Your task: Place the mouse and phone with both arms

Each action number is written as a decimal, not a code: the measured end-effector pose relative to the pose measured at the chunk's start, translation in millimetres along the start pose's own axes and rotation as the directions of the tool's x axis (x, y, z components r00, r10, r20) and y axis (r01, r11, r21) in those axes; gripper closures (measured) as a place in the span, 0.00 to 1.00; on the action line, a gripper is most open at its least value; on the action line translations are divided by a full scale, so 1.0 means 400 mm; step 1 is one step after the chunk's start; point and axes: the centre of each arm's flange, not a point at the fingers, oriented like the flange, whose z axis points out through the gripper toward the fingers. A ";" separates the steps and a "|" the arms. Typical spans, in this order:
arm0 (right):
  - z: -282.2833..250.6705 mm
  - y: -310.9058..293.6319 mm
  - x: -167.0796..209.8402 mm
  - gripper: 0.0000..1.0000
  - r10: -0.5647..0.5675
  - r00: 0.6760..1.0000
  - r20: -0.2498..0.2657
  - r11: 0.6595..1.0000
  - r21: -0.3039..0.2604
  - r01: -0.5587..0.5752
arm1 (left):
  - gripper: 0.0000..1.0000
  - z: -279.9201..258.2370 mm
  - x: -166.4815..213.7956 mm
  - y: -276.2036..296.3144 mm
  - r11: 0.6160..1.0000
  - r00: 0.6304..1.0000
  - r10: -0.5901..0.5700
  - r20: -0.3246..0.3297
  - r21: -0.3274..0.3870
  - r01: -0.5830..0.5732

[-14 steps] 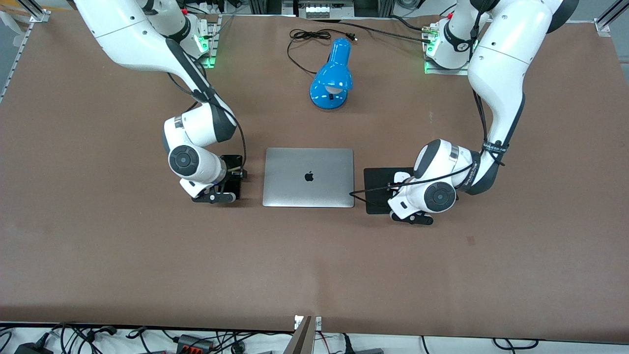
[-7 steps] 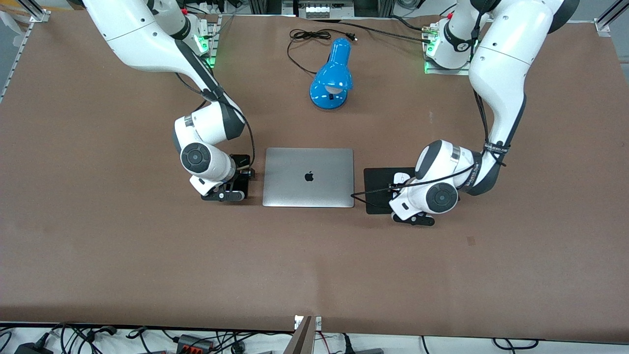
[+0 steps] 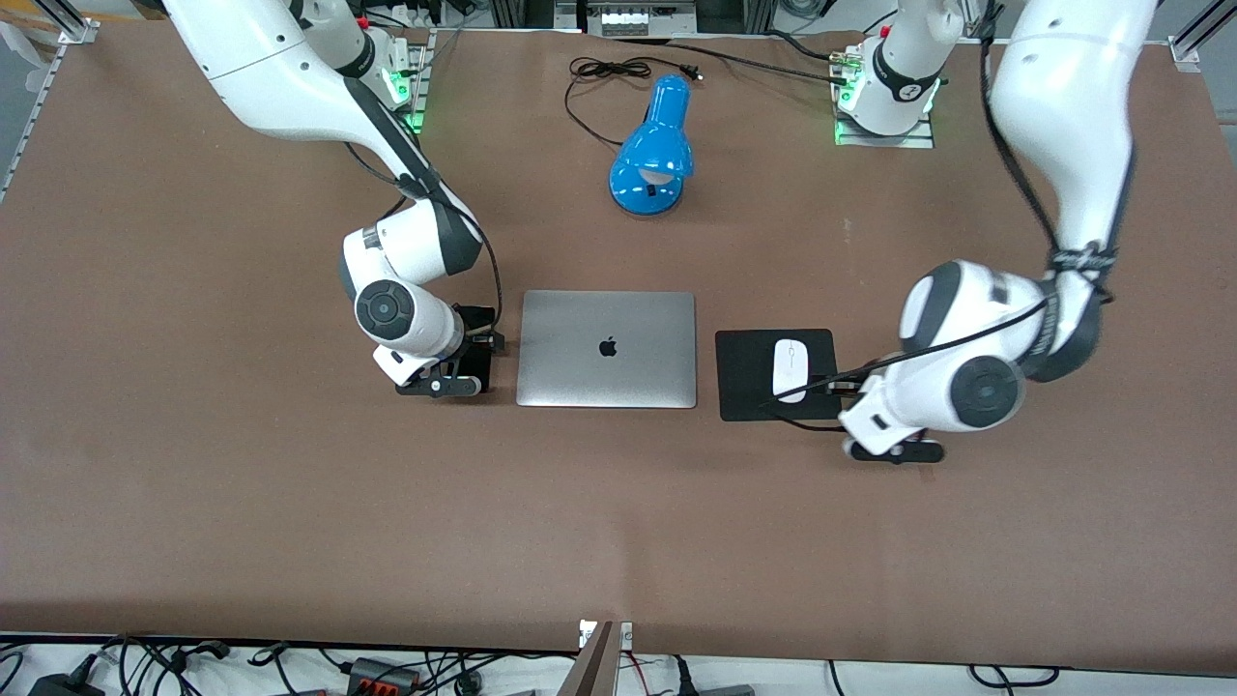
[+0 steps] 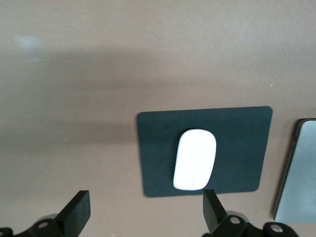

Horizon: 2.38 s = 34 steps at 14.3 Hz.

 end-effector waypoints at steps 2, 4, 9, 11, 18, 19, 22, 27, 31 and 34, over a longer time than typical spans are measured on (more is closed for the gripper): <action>-0.105 -0.001 0.019 0.00 0.001 0.999 -0.044 1.000 0.007 -0.001 | 0.00 -0.127 -0.037 -0.065 1.000 0.999 -0.024 -0.036 -0.001 0.024; -0.259 0.005 0.027 0.00 0.007 0.998 -0.070 1.000 0.004 -0.006 | 0.00 -0.260 -0.088 -0.151 0.998 0.995 -0.065 -0.079 -0.007 0.065; -0.700 0.132 0.049 0.00 0.045 0.993 -0.106 0.999 0.003 -0.045 | 0.00 -0.488 -0.242 -0.308 0.987 0.980 -0.157 -0.123 -0.008 0.158; -0.797 0.225 0.071 0.00 0.075 0.989 -0.128 0.997 0.015 -0.074 | 0.00 -0.534 -0.298 -0.300 0.988 0.981 -0.155 -0.116 0.003 0.156; -0.972 0.526 0.079 0.00 0.094 0.980 -0.177 0.996 0.010 -0.094 | 0.00 -0.481 -0.399 -0.236 0.991 0.991 -0.121 -0.061 0.048 0.124; -0.996 0.566 0.068 0.00 0.077 0.979 -0.189 0.997 0.000 -0.078 | 0.00 -0.480 -0.411 -0.239 0.990 0.990 -0.125 -0.064 0.052 0.128; -1.035 0.668 0.046 0.00 0.034 0.977 -0.209 0.999 -0.027 -0.041 | 0.00 -0.484 -0.426 -0.232 0.986 0.985 -0.152 -0.078 0.056 0.157; -1.029 0.714 0.026 0.00 0.036 0.980 -0.196 0.999 -0.030 -0.043 | 0.00 -0.493 -0.421 -0.231 0.973 0.970 -0.220 -0.103 0.044 0.226; -1.005 0.711 -0.050 0.00 0.028 0.980 -0.197 0.999 -0.031 -0.035 | 0.00 -0.511 -0.421 -0.226 0.987 0.981 -0.150 -0.121 0.046 0.157; -0.983 0.708 -0.114 0.00 0.009 0.984 -0.177 0.999 -0.034 -0.015 | 0.00 -0.524 -0.418 -0.241 0.998 0.991 -0.024 -0.135 0.057 0.032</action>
